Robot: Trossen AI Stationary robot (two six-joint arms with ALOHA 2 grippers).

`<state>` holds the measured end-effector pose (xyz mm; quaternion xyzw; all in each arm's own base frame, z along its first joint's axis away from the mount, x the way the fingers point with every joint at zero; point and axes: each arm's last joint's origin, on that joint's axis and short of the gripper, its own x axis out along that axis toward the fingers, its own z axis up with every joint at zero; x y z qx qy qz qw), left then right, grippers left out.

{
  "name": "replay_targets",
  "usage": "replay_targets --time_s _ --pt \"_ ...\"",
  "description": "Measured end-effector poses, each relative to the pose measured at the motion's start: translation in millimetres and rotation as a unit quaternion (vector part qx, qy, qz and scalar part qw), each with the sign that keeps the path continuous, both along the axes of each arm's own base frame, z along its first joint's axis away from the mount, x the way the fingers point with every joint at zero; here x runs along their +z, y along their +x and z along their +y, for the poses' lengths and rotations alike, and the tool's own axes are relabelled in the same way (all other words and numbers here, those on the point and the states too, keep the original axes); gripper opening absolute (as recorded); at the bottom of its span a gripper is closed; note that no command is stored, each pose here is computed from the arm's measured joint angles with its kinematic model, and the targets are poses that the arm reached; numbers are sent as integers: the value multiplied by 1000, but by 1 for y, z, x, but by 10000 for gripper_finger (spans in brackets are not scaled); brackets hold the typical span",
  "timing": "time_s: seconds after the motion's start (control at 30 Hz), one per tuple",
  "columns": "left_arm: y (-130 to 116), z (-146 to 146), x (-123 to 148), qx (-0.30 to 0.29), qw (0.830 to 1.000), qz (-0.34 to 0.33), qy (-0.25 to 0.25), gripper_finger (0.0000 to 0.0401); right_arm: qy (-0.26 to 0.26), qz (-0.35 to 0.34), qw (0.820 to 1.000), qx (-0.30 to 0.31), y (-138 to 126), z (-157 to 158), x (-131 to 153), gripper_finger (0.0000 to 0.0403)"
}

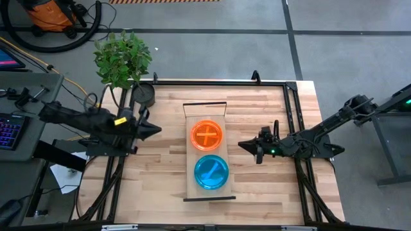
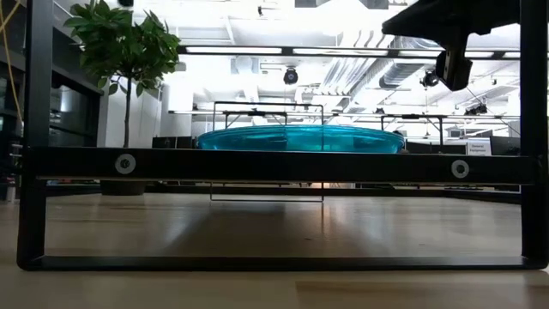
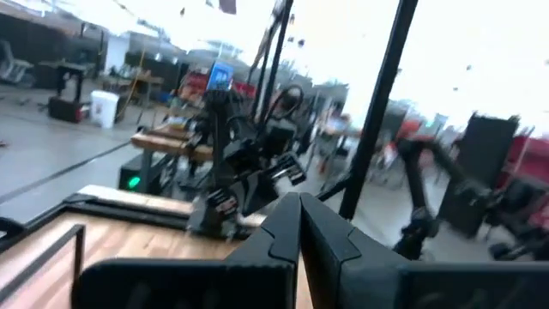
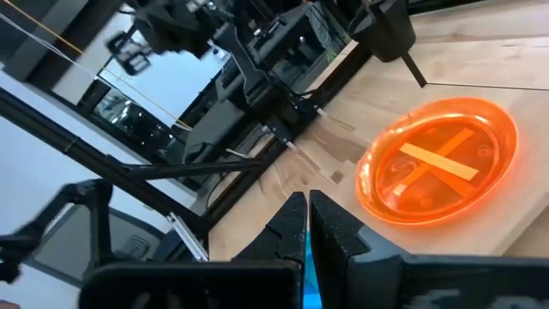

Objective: Place and stack plates onto a shelf
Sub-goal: Return to home position

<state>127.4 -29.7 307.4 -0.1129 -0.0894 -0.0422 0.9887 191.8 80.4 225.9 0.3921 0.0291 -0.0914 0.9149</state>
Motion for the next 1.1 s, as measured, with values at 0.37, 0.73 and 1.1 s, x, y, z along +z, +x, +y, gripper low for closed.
replay_targets --time_s 0.37,0.73,1.1 --pt "-32 12 -59 -23 995 -81 -61 0 27 -6 1000 -5 0 0 0 0" --pt "-52 17 -65 -17 992 -118 -43 0 25 -7 1000 -14 0 -1 0 0" --pt "-51 20 -67 13 995 -99 -21 0 25 -7 1000 -14 0 -1 0 0"
